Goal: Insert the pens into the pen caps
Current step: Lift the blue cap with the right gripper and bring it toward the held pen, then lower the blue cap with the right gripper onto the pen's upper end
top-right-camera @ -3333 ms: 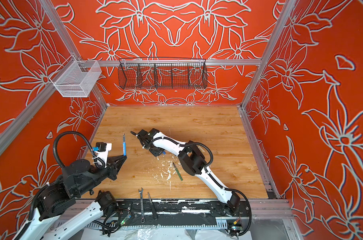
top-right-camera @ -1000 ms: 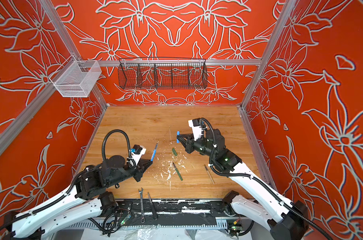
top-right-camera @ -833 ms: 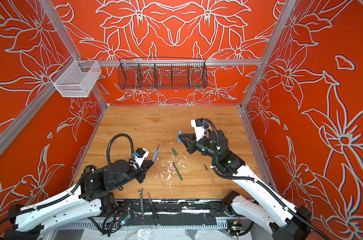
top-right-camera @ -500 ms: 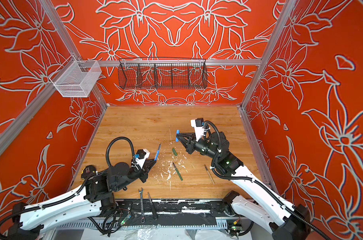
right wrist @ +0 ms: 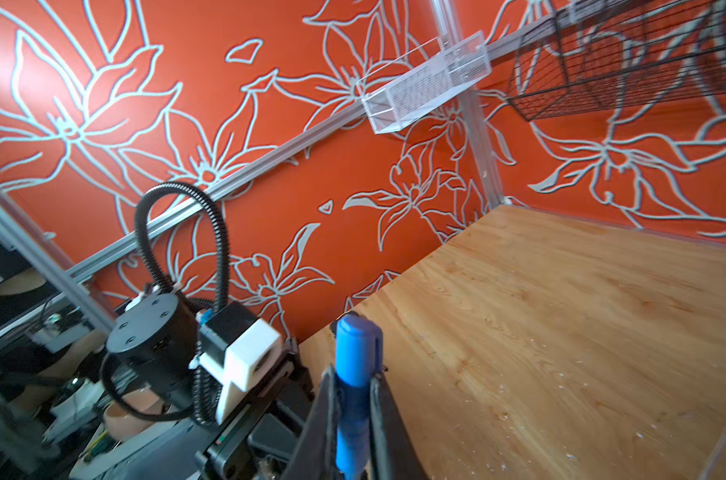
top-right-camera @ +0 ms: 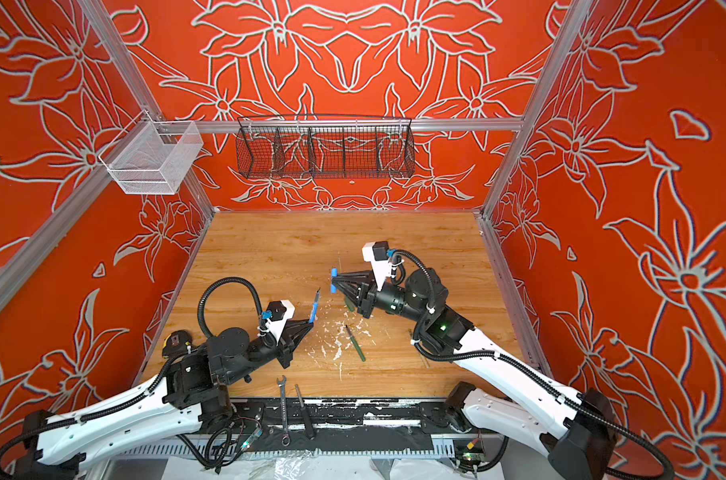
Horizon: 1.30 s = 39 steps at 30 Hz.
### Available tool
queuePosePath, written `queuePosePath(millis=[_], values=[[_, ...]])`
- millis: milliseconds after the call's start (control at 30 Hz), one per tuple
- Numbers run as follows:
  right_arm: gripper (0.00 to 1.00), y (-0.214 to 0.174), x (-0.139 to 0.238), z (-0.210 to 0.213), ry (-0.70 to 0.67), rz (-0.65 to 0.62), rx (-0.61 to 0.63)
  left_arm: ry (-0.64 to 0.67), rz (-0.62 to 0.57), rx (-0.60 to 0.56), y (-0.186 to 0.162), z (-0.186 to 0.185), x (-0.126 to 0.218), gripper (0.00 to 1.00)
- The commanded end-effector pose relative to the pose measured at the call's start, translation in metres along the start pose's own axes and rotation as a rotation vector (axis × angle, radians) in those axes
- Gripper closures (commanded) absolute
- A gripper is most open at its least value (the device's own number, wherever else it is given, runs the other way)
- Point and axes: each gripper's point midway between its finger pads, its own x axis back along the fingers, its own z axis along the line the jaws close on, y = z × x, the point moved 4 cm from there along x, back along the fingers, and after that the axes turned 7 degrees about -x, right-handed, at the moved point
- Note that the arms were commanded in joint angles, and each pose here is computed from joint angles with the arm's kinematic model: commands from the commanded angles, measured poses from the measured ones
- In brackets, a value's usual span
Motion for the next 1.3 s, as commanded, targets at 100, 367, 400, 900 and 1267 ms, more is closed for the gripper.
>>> queuePosePath(millis=[100, 367, 400, 900, 1267], values=[[1.0, 0.023, -0.007, 0.017, 0.039, -0.092, 0.107, -0.012, -0.07, -0.02, 0.01, -0.002, 0.004, 1.0], [1.0, 0.038, -0.001, 0.021, 0.048, -0.227, 0.133, -0.007, -0.11, -0.022, 0.01, 0.001, 0.011, 1.0], [1.0, 0.04, 0.0, 0.021, 0.056, -0.243, 0.134, -0.006, -0.107, -0.022, 0.01, 0.001, 0.011, 1.0], [1.0, 0.03, -0.025, 0.03, 0.103, -0.225, 0.142, -0.002, -0.113, -0.017, 0.015, 0.002, 0.017, 1.0], [1.0, 0.026, -0.033, 0.033, 0.135, -0.214, 0.114, -0.001, -0.102, -0.017, 0.014, 0.002, 0.017, 1.0]])
